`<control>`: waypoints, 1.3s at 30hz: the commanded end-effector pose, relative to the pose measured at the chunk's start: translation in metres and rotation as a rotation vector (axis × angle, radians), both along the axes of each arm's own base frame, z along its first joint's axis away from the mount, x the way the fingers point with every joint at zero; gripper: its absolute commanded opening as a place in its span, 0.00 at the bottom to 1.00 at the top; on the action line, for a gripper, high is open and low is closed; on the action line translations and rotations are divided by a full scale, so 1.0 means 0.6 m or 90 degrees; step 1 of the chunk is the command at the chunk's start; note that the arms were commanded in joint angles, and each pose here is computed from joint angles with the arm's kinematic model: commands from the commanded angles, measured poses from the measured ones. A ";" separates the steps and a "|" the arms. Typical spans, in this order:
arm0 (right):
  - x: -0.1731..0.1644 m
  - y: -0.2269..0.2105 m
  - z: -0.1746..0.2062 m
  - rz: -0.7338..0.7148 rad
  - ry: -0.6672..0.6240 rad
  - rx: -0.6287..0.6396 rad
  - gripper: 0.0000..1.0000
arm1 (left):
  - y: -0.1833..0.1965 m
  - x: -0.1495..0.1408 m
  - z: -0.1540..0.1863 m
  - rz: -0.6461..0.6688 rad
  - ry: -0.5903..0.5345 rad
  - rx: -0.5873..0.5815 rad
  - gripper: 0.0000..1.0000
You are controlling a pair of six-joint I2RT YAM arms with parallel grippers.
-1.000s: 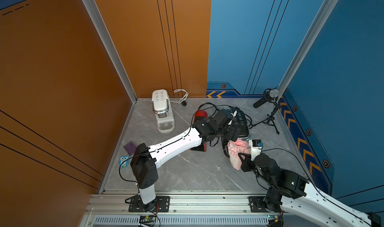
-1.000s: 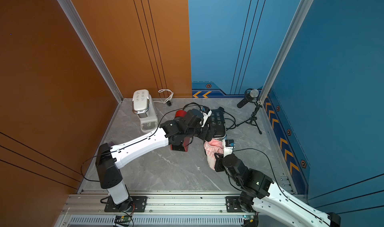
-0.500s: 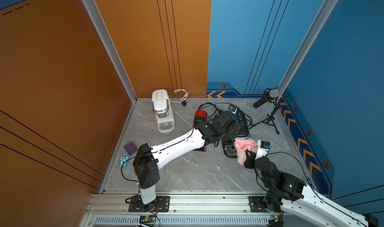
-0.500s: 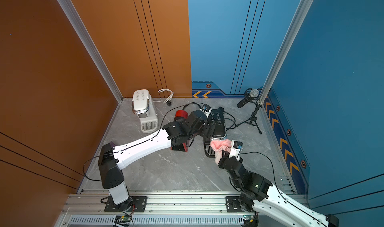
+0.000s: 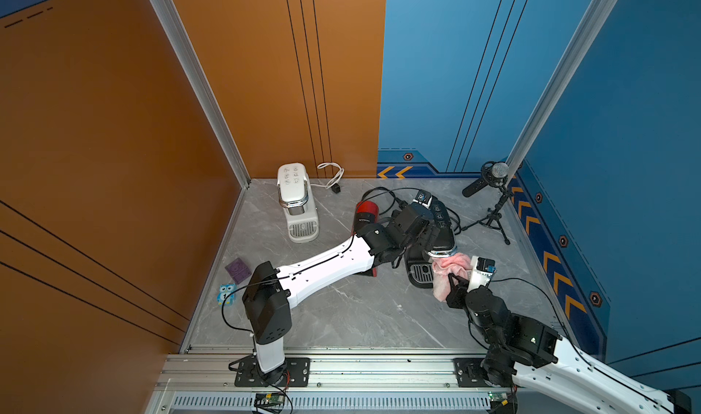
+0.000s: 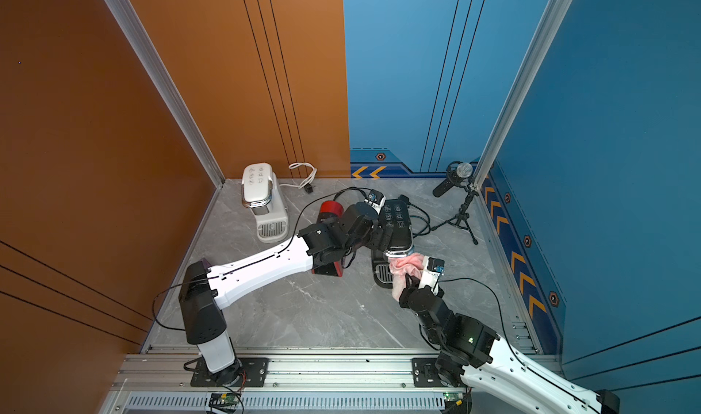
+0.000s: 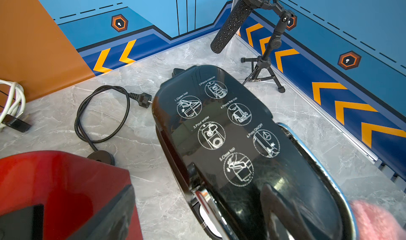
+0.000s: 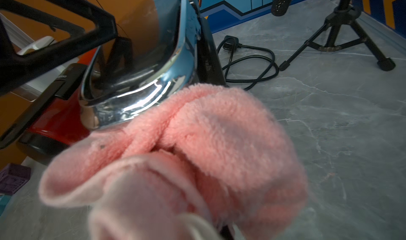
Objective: Wipe the surface of a coffee machine
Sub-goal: Wipe the dirt from the surface of the coffee machine.
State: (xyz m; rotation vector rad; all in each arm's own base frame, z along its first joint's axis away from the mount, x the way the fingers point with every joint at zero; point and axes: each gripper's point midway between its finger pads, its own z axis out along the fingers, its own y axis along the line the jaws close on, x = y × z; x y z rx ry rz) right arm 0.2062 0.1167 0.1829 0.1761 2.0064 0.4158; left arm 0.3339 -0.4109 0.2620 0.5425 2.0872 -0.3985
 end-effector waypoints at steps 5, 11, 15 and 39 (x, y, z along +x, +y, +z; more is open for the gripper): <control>0.028 0.090 0.035 0.075 -0.030 0.020 0.00 | 0.030 -0.032 -0.133 -0.012 0.089 0.151 0.89; 0.039 0.057 0.029 0.019 -0.030 -0.034 0.00 | 0.029 -0.033 -0.134 -0.019 0.092 0.149 0.88; 0.030 -0.021 0.014 -0.061 -0.015 -0.035 0.00 | 0.037 -0.033 -0.141 -0.014 0.098 0.154 0.88; 0.099 -0.038 -0.036 -0.067 0.036 0.564 0.00 | 0.036 -0.043 -0.116 -0.041 0.147 0.080 0.87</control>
